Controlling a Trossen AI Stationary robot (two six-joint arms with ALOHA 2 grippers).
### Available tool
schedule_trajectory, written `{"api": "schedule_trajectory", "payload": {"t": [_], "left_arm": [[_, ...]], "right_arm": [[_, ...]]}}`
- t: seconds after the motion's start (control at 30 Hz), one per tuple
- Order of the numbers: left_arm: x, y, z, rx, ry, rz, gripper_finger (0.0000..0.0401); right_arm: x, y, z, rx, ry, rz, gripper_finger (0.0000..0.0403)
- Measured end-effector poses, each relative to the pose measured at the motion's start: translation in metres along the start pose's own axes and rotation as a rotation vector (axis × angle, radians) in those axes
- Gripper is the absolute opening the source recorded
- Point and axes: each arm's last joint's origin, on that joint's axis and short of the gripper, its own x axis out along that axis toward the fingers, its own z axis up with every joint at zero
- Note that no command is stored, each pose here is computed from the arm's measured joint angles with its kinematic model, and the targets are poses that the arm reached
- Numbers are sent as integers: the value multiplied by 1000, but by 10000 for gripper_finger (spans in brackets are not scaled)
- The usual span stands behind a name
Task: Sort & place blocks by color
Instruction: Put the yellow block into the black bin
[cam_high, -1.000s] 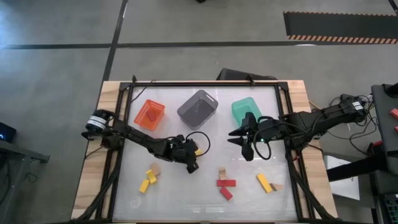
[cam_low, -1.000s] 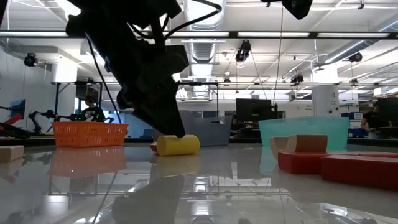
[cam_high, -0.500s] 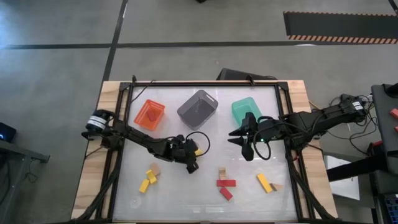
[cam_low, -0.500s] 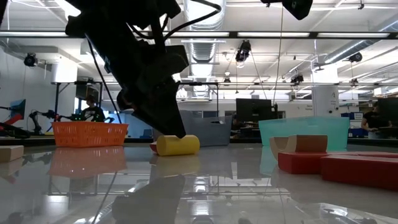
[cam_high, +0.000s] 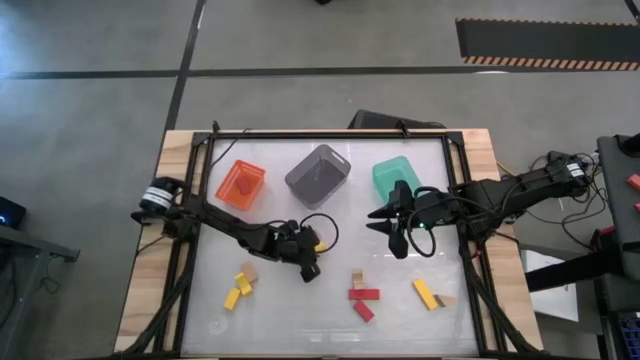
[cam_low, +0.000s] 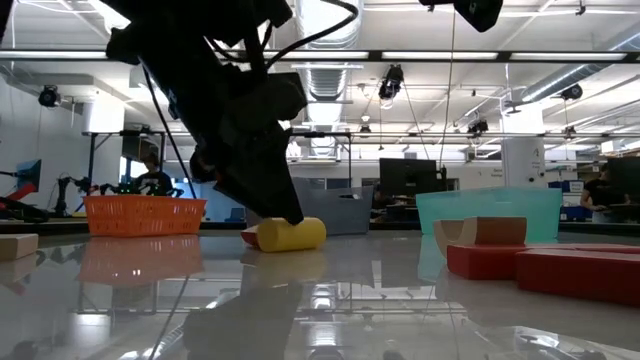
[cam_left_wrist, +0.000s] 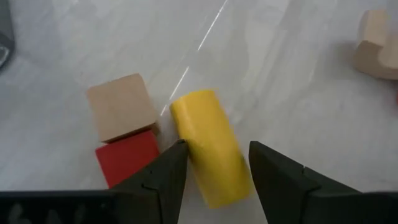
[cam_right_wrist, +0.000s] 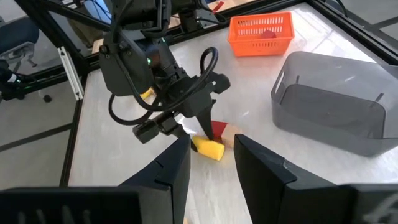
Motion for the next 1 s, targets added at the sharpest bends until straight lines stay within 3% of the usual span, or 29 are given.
{"api": "schedule_trajectory", "payload": {"t": [0.43,0.67,1.0], "left_arm": [[19,-1,-8,7,25,31,156],[19,-1,-9,9,27,33,119],[-2,-7,7,30,6,-36,118]], "right_arm": [[0,0,0,9,1,0,114],[0,0,0,9,1,0,114],[0,0,0,19,1,0,114]]}}
